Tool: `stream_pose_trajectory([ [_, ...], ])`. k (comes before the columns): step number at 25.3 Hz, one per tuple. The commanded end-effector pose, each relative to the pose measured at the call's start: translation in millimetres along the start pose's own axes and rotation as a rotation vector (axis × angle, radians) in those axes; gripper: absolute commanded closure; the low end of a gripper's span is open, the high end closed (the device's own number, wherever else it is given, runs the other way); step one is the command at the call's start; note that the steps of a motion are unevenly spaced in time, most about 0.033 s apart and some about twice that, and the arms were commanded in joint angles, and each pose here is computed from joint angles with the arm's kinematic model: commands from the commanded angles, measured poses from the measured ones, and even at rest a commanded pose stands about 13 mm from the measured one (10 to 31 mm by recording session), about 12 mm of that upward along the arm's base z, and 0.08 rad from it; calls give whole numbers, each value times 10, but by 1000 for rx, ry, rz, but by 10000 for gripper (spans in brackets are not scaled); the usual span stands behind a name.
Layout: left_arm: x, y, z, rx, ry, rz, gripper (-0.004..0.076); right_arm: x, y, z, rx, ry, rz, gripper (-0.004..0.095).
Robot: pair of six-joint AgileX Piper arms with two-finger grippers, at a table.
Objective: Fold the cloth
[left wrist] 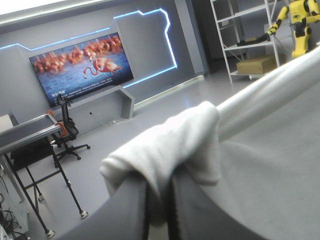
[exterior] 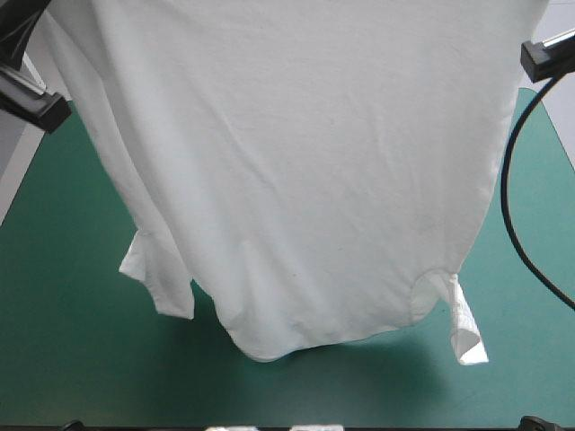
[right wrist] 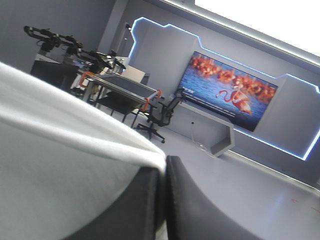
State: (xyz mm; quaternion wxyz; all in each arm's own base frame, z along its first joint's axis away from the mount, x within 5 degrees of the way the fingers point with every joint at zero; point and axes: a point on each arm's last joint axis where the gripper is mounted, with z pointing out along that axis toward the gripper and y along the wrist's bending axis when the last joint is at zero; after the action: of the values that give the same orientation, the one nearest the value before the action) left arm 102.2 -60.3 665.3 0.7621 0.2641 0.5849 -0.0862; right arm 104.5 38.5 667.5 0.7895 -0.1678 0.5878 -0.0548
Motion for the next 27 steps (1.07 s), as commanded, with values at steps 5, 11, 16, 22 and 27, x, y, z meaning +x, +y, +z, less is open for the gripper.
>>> stream_pose_trajectory([
  [5, 65, 160, 847, -281, -221, 172, 733, -133, -73, 365, 451, -179, -230, 925],
  [11, 215, 183, 1346, -364, -380, 236, 732, 511, -267, 1310, 383, -157, -28, 925],
  [16, 506, 511, 1659, -397, -492, 112, 732, 1061, -514, 1870, 321, -160, 92, 925],
  [22, 705, 819, 1858, -448, -623, 101, 732, 1232, -637, 2162, 299, -280, 127, 925],
  [27, 796, 914, 1925, -460, -627, 53, 732, 1265, -662, 2204, 302, -304, 115, 925],
])
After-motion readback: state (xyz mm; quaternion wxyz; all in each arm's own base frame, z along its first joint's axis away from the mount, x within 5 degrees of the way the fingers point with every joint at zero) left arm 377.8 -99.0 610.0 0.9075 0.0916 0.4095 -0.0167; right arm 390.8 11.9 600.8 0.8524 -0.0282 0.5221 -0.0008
